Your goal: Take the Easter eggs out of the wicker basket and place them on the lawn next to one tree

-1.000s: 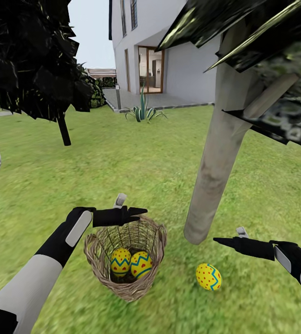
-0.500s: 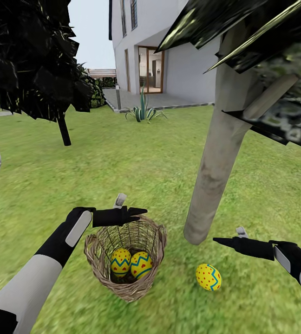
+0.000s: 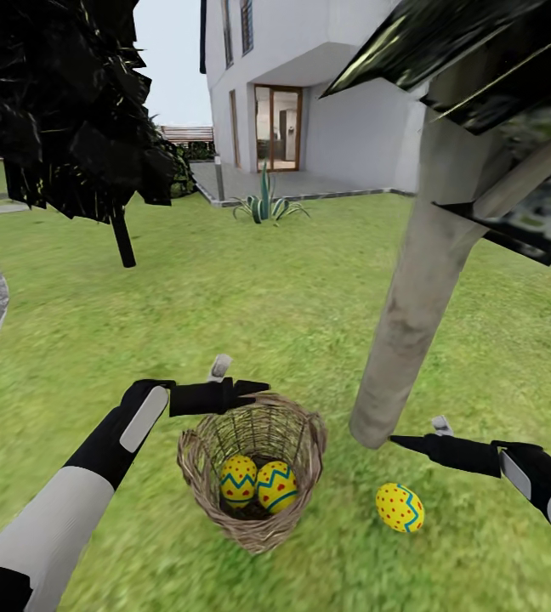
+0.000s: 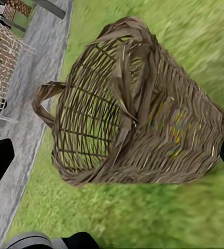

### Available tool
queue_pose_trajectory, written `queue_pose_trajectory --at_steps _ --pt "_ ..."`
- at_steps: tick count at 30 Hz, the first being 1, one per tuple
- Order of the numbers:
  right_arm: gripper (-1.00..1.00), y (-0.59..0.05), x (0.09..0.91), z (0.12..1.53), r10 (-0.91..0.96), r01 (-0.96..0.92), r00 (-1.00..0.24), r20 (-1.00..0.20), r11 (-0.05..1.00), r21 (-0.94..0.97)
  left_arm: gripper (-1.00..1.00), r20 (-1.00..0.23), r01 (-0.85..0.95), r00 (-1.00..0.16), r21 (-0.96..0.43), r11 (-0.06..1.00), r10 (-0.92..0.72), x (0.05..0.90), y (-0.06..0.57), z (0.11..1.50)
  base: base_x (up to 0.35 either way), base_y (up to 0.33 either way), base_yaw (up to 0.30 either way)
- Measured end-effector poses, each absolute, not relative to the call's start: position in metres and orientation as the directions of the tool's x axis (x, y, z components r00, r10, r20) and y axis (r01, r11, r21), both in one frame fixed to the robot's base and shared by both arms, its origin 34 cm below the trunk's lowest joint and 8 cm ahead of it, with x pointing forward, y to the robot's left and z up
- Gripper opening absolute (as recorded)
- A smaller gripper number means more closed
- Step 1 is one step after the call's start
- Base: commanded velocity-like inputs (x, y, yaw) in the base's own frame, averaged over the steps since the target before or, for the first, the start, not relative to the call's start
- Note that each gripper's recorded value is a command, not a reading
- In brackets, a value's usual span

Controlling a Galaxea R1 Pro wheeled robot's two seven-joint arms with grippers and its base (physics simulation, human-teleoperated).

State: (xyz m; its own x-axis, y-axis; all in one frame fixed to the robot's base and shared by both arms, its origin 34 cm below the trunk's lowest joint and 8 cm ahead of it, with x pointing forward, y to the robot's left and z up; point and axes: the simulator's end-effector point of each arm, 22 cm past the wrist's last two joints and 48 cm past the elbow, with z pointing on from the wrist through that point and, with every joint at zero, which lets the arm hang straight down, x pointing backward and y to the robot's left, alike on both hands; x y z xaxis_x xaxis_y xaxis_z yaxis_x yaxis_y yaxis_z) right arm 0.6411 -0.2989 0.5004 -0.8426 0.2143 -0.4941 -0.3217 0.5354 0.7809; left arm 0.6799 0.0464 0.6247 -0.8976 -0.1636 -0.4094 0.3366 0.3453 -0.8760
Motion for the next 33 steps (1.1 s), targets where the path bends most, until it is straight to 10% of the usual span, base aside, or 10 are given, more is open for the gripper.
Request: queue_pose_trajectory --at_steps 33 --pt "1.00 -0.2992 0.6420 0.4993 0.209 -0.324 -0.841 -0.499 0.543 0.774 1.00 -0.410 0.337 -0.897 -0.875 0.346 -0.164 0.6800 0.0465 0.6245 0.000 0.296 0.000"
